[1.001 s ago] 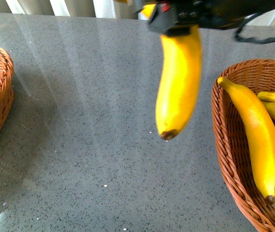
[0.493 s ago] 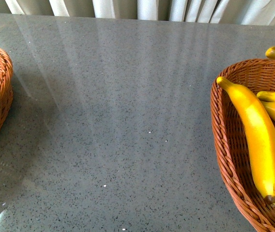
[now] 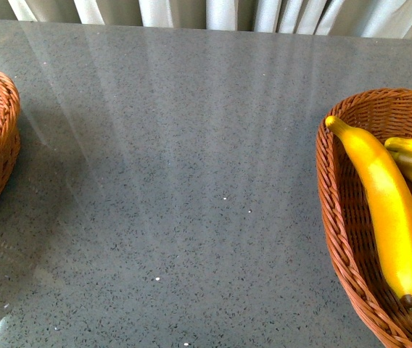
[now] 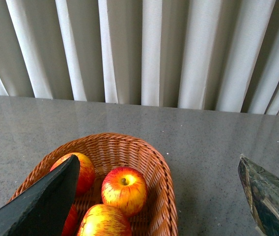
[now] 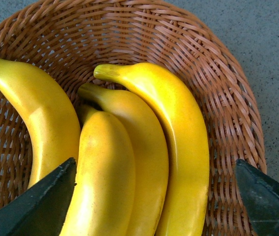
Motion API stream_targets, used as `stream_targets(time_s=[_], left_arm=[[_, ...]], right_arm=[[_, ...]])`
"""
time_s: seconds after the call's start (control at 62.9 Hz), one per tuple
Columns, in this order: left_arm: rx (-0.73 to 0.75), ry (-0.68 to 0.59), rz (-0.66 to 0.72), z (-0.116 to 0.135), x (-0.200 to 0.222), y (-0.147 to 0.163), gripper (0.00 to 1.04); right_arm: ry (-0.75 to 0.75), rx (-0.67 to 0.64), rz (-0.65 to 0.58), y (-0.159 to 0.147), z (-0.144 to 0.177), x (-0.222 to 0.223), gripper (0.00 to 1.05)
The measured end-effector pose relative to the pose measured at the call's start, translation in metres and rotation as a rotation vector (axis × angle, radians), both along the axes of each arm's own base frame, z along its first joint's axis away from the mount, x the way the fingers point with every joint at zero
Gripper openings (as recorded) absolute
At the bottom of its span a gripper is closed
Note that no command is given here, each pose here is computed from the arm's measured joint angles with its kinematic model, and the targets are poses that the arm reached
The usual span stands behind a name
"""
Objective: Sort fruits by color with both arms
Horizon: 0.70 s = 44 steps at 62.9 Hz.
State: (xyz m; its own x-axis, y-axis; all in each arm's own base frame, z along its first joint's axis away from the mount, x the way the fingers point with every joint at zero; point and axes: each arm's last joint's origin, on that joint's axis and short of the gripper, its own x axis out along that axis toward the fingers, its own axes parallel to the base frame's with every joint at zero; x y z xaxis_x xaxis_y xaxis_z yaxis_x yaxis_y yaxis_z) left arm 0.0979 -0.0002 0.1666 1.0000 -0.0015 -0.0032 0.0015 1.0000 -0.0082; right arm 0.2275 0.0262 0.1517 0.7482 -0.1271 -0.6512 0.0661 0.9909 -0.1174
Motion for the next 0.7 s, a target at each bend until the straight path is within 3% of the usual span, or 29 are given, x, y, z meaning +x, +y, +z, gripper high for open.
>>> stream_targets(time_s=[0.175,0.493,0.636,0.699], left_arm=[[0.000,0.000,0.000,0.000,0.000,0.000,0.96],[0.000,0.000,0.000,0.000,0.000,0.000,0.96],[0.000,0.000,0.000,0.000,0.000,0.000,0.96],[0.000,0.000,0.000,0.000,0.000,0.000,0.96]], right_arm=[[-0.090,0.040,0.020,-0.003,0.016,-0.013,0.96],[-0.093,0.044,0.023,-0.004,0.015,-0.013,0.95],[-0.441,0.097,0.099,-0.008,-0.011,-0.027,0.72],[-0.595,0.100,0.108,-0.010,-0.003,-0.036,0.62]])
